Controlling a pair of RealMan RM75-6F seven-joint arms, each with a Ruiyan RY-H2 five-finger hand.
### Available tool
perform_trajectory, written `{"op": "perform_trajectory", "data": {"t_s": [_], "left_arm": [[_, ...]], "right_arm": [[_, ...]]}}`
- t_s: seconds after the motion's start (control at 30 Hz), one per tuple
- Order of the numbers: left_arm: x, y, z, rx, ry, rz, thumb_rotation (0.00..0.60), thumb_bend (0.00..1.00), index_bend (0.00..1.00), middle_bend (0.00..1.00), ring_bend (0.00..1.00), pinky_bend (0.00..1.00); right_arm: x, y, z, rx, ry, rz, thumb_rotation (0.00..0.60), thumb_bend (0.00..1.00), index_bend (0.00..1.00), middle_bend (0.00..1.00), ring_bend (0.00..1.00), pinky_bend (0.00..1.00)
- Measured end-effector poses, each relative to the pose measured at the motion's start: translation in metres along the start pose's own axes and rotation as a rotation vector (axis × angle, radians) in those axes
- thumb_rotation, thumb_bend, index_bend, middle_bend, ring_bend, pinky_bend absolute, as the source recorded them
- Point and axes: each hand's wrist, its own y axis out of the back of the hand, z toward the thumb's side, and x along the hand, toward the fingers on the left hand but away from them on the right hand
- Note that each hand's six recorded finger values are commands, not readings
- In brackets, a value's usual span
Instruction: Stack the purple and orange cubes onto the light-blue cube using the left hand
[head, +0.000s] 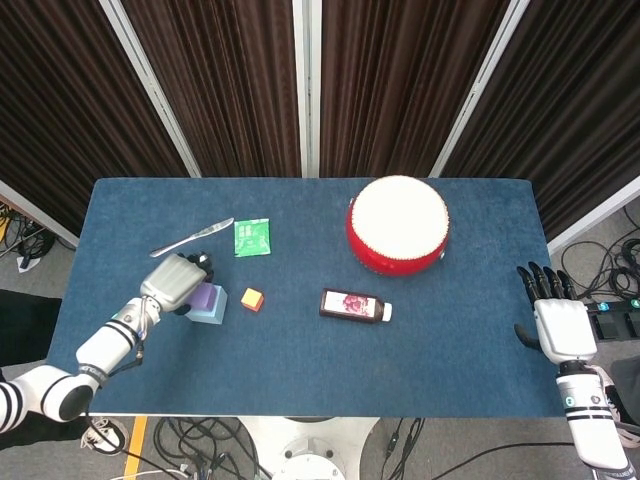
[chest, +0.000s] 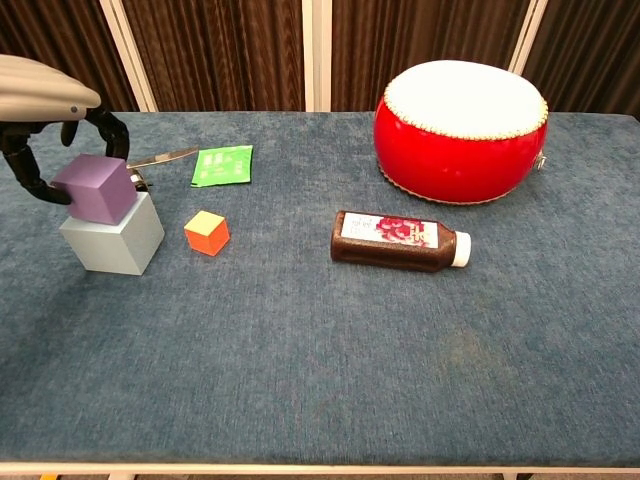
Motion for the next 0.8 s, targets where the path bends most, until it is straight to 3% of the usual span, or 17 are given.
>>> {"op": "perform_trajectory", "data": {"t_s": [0.17,0.47,0.8], "left_arm": [[0.001,0.001,0.001,-0.014,-0.003,0.004,0.6,0.19,0.29,0.35,0.27,0.4],[-0.003,0.007,0.0,-0.03,-0.008,0.011,0.6,0.17,0.27,0.33,0.25,0.38],[-0.023,0.049,0.026,-0.01,-0.039,0.119,0.6,0.16,0.28,0.33,0.24,0.38]], "right_arm": [[0.0,-0.001,0.0,0.0,0.001,0.002,0.6,0.2,0.0,0.02,0.0,0.01],[0.0,-0.001,-0.001,-0.003,0.0,0.001,0.6,0.2,0.0,0.02,0.0,0.01],[-0.001,0.003,-0.006,-0.018,-0.004,-0.011,0.6,0.2,0.0,0.02,0.0,0.01]]}}
